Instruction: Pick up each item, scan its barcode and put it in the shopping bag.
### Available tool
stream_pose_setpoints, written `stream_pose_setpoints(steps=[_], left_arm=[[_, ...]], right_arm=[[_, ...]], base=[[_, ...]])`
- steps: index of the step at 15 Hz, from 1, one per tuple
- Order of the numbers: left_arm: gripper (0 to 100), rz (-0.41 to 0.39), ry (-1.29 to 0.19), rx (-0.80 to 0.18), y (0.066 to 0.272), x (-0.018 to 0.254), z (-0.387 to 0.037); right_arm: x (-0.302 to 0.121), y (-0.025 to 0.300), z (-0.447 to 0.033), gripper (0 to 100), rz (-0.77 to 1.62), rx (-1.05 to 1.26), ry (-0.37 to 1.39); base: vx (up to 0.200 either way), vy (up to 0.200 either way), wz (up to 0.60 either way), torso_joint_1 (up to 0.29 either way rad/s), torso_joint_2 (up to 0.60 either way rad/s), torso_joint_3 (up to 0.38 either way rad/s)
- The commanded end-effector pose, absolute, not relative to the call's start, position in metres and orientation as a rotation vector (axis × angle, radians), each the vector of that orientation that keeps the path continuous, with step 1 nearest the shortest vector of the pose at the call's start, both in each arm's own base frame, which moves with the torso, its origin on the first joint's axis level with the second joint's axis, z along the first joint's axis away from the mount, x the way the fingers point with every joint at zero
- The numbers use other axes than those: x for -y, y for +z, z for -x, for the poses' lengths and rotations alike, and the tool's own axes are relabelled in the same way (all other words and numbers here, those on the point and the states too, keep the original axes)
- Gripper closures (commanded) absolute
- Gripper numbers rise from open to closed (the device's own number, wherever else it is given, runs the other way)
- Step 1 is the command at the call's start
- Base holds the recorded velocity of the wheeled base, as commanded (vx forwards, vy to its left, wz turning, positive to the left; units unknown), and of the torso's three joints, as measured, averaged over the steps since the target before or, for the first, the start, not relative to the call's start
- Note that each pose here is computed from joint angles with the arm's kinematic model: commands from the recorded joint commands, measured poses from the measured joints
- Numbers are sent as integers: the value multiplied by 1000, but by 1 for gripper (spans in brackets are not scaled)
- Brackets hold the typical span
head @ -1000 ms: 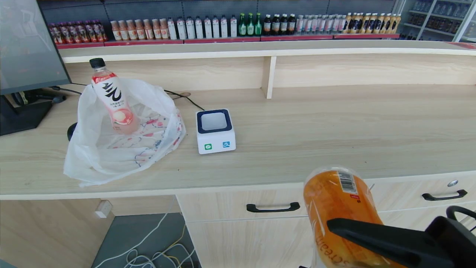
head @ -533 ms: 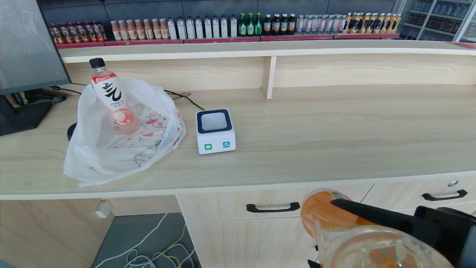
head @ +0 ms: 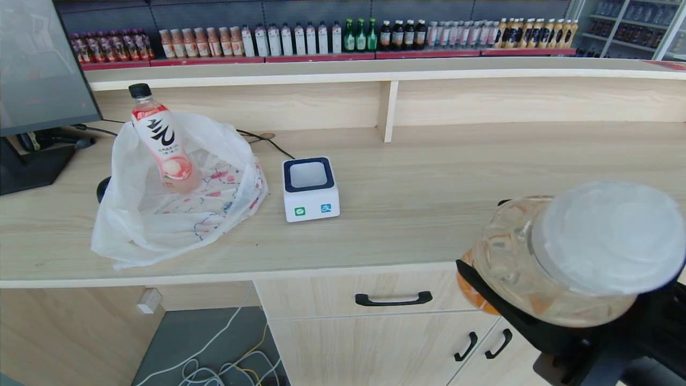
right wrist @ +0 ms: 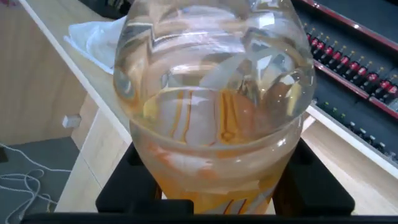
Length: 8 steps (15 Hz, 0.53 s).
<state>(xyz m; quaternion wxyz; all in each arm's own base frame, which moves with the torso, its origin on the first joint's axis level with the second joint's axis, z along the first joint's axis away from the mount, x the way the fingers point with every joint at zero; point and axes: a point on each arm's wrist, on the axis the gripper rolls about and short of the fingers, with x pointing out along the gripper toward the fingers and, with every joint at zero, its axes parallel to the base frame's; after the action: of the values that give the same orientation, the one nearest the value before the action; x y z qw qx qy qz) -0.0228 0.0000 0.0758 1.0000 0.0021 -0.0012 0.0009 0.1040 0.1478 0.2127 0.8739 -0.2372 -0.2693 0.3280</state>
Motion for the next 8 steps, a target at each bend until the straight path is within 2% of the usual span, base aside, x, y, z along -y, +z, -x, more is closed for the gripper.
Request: stream_pose_setpoints(steps=[1,4,8], left_arm=[[0,-5,3,3,76,0,23],[0,-5,3,3,76,0,23],[0,-3,3,3,76,0,23]], right_arm=[[-149,222,-108,100,469,551,596],[-148,210,-125,100,347,424,576],[-140,212,-152,100,-34,289,513]], base=[[0,0,0,0,0,0],[0,0,0,0,0,0],[0,0,0,0,0,0]])
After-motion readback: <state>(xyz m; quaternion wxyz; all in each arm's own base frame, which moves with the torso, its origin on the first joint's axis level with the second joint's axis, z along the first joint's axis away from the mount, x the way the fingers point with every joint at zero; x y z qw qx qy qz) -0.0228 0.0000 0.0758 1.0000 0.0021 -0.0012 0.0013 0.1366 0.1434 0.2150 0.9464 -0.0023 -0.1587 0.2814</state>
